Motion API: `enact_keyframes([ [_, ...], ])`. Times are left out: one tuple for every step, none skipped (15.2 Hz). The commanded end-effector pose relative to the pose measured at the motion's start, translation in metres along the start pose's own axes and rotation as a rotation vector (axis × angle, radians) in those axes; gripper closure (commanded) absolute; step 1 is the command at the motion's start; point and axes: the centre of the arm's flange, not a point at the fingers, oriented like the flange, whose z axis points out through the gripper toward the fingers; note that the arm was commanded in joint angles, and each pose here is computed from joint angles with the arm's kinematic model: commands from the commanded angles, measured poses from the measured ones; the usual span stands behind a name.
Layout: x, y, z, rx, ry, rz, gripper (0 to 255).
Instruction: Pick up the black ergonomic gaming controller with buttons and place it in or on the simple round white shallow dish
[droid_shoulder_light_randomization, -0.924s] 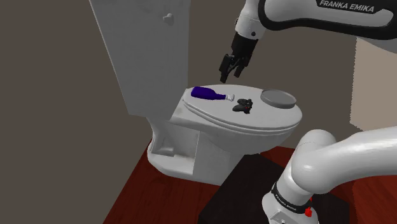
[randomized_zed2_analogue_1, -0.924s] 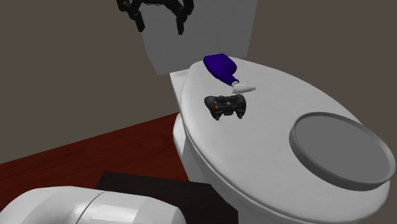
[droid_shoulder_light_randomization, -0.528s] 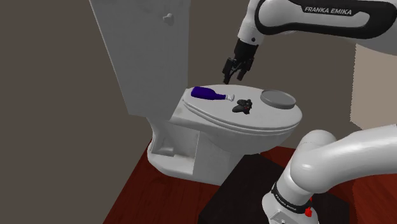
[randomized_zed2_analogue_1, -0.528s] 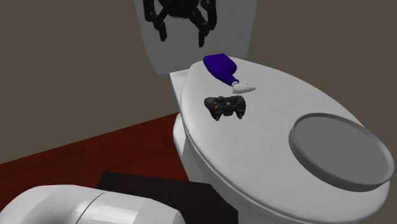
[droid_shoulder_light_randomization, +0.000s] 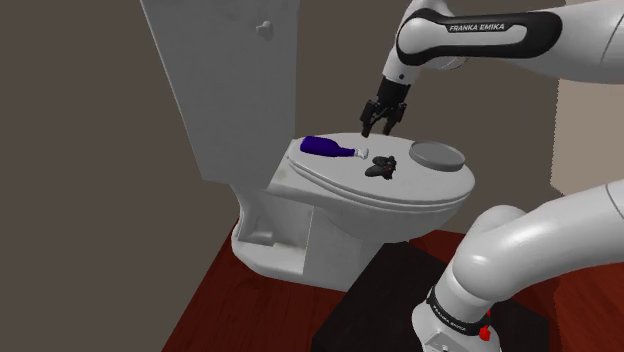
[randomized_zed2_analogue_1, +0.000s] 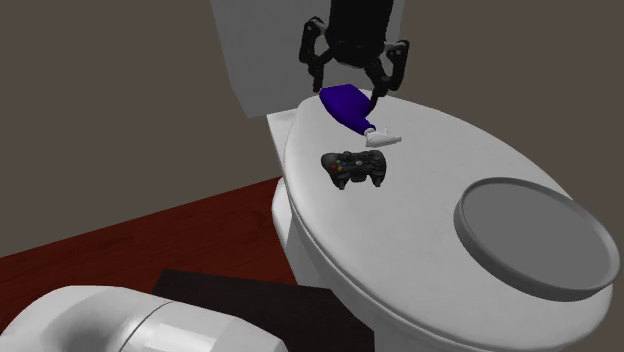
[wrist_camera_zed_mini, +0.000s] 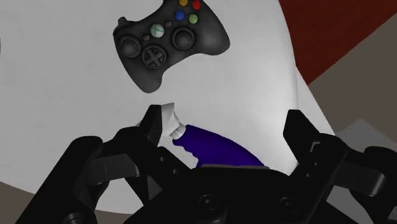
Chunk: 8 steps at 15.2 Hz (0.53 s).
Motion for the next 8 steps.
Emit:
enact_keyframes([
  [0.003,0.029,0.013,0.015,-0.018,0.039,0],
  [0.006,0.042,0.019,0.023,-0.028,0.058,0],
  [0.008,0.055,0.026,0.031,-0.037,0.077,0],
  [0.010,0.068,0.032,0.038,-0.046,0.096,0],
  [0.012,0.081,0.039,0.046,-0.055,0.115,0],
  [0.013,0.089,0.043,0.051,-0.061,0.128,0],
  [0.013,0.089,0.049,0.051,-0.061,0.128,0],
  [0.012,0.089,0.054,0.051,-0.061,0.128,0],
])
